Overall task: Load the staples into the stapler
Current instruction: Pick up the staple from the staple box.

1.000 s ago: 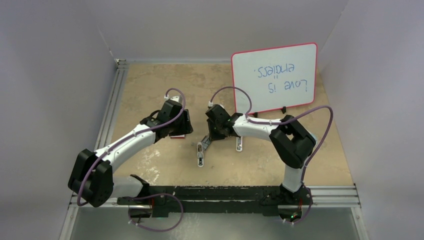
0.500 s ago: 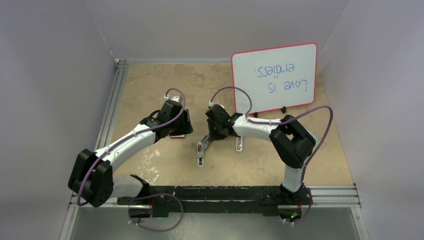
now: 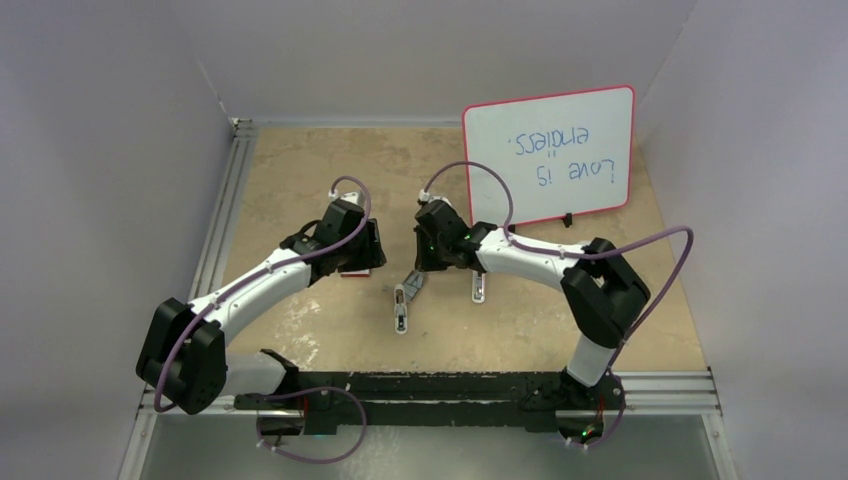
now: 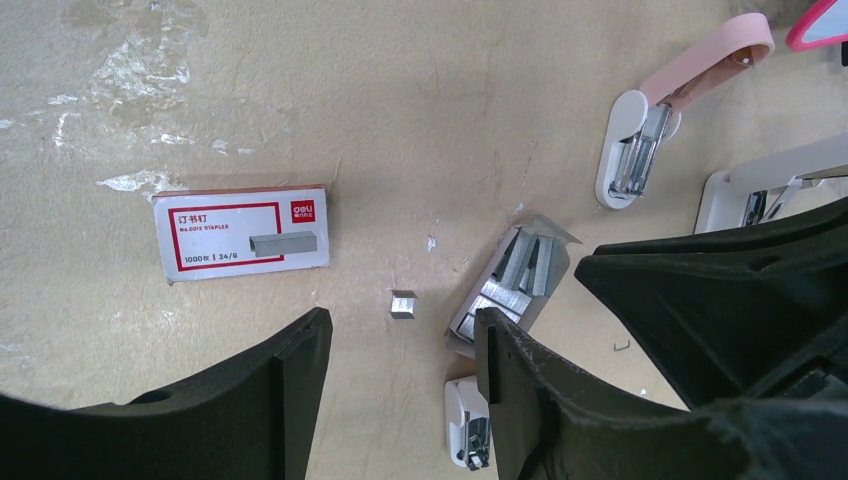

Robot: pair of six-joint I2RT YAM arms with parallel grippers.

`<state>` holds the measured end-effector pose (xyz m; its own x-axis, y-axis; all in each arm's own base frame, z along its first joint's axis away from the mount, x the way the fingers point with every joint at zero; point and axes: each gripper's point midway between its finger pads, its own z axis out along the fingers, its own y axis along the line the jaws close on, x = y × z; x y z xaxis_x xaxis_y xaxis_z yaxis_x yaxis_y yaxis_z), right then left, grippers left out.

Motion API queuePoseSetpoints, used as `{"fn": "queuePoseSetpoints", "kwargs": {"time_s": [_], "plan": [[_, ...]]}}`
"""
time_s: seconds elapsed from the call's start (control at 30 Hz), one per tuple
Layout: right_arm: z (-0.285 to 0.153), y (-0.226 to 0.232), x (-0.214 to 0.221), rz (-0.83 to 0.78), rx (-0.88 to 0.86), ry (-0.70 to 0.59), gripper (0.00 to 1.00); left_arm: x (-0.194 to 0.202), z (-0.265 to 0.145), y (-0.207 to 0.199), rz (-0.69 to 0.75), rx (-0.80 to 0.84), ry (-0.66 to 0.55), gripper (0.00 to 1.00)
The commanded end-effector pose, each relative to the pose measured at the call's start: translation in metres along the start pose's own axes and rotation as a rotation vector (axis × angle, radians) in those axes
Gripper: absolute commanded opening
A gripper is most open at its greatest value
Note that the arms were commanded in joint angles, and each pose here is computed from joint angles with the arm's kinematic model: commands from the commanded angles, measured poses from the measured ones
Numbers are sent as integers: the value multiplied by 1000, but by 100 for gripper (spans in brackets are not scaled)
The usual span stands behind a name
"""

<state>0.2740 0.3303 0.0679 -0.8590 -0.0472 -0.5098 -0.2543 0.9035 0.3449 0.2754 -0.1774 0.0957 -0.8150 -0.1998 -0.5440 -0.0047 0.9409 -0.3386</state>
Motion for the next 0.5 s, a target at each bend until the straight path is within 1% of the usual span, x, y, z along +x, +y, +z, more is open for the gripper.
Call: {"fn": "queuePoseSetpoints", "kwargs": {"time_s": [0.0,0.07,0.17,0.2,0.37,0.47], "plan": [[2,7,3,-4,-18,20,12,-22,-6,-11,1,35,-62,54],[4,4,9,-2,-8,39,12,-22,-5,-11,1,33,-62,54],[8,3,17,-3,-4,65,19,-21,-5,-11,1,33,-60,54],[8,3,19,-2,-5,70,19,-21,-5,-11,0,31,-59,54],[12,-3,24,-1,25,86,18,-21,-4,-9,1,25,-61,54],[12,-5,25,4,36,86,19,-22,-4,-9,0,23,-63,54]]}}
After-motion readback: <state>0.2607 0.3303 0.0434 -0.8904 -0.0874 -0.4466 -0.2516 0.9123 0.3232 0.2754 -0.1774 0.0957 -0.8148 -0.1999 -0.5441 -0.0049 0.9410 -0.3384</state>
